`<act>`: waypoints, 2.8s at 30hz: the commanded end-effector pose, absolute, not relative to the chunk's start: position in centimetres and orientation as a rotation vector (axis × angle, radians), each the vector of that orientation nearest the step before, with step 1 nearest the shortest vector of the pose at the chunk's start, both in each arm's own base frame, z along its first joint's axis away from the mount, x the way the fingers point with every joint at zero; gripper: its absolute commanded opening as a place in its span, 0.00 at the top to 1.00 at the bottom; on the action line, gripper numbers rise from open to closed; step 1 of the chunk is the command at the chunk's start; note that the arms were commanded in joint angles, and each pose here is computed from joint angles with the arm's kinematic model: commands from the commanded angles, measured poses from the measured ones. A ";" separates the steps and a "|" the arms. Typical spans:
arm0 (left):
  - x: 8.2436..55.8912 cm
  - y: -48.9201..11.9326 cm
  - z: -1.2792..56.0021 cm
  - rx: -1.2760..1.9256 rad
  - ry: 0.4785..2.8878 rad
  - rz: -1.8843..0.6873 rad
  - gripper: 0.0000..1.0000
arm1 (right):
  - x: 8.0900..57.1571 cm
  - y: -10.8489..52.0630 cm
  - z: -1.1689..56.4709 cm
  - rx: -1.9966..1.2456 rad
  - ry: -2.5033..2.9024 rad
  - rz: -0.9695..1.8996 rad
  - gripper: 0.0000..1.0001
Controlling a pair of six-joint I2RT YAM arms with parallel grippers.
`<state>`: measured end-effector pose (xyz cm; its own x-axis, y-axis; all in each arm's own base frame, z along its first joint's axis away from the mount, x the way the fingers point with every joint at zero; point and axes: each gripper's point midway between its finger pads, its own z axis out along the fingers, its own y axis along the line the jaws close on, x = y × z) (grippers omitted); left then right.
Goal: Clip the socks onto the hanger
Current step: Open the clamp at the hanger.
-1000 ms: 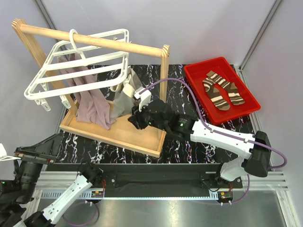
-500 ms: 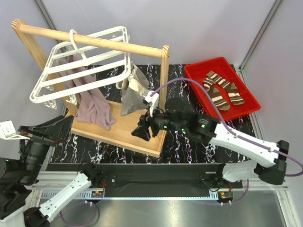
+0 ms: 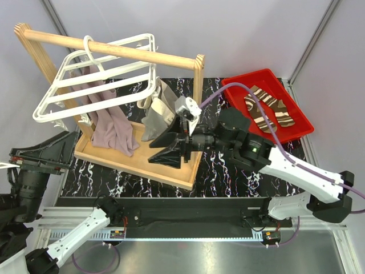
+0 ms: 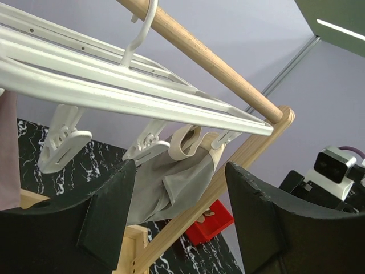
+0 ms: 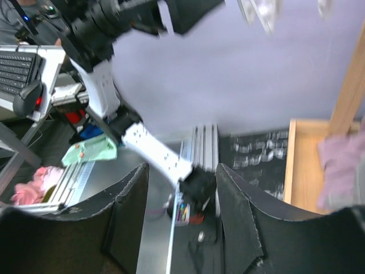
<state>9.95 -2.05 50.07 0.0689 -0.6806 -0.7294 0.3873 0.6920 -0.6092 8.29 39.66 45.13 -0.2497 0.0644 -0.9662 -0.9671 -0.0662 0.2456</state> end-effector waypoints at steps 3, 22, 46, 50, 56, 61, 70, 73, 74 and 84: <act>10.0 -2.1 51.4 -0.319 1.208 -0.873 0.32 | 6.3 44.5 51.4 -1.013 0.880 1.373 0.44; 6.3 2.4 51.2 -0.270 1.163 -0.727 0.35 | 13.2 56.7 51.7 -0.677 0.767 1.031 0.59; 5.7 2.8 50.7 -0.233 1.168 -0.690 0.35 | 16.2 57.6 47.9 -0.653 0.855 1.000 0.49; 5.7 3.0 50.6 -0.238 1.165 -0.693 0.35 | 17.0 57.6 48.0 -0.685 0.860 1.009 0.43; 6.1 2.7 50.2 -0.243 1.180 -0.688 0.35 | 17.4 57.4 48.7 -0.715 0.834 1.029 0.39; 6.5 1.9 50.0 -0.236 1.192 -0.710 0.35 | 16.7 57.5 49.4 -0.726 0.808 1.066 0.39; 6.8 1.4 49.8 -0.246 1.200 -0.740 0.35 | 15.7 57.1 50.7 -0.724 0.778 1.131 0.43; 6.8 1.2 49.9 -0.246 1.203 -0.756 0.36 | 15.6 57.1 50.7 -0.718 0.777 1.139 0.44; 6.9 1.1 49.9 -0.249 1.206 -0.755 0.36 | 15.5 57.0 51.1 -0.713 0.772 1.145 0.45; 6.8 1.2 49.4 -0.274 1.219 -0.770 0.38 | 14.8 55.9 52.8 -0.659 0.738 1.199 0.50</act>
<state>6.80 1.45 49.41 0.1428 -0.6529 -0.7439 0.3753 0.7312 -0.5697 16.62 59.73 44.76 0.1800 0.4064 -0.8958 -0.9651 0.2490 -0.0809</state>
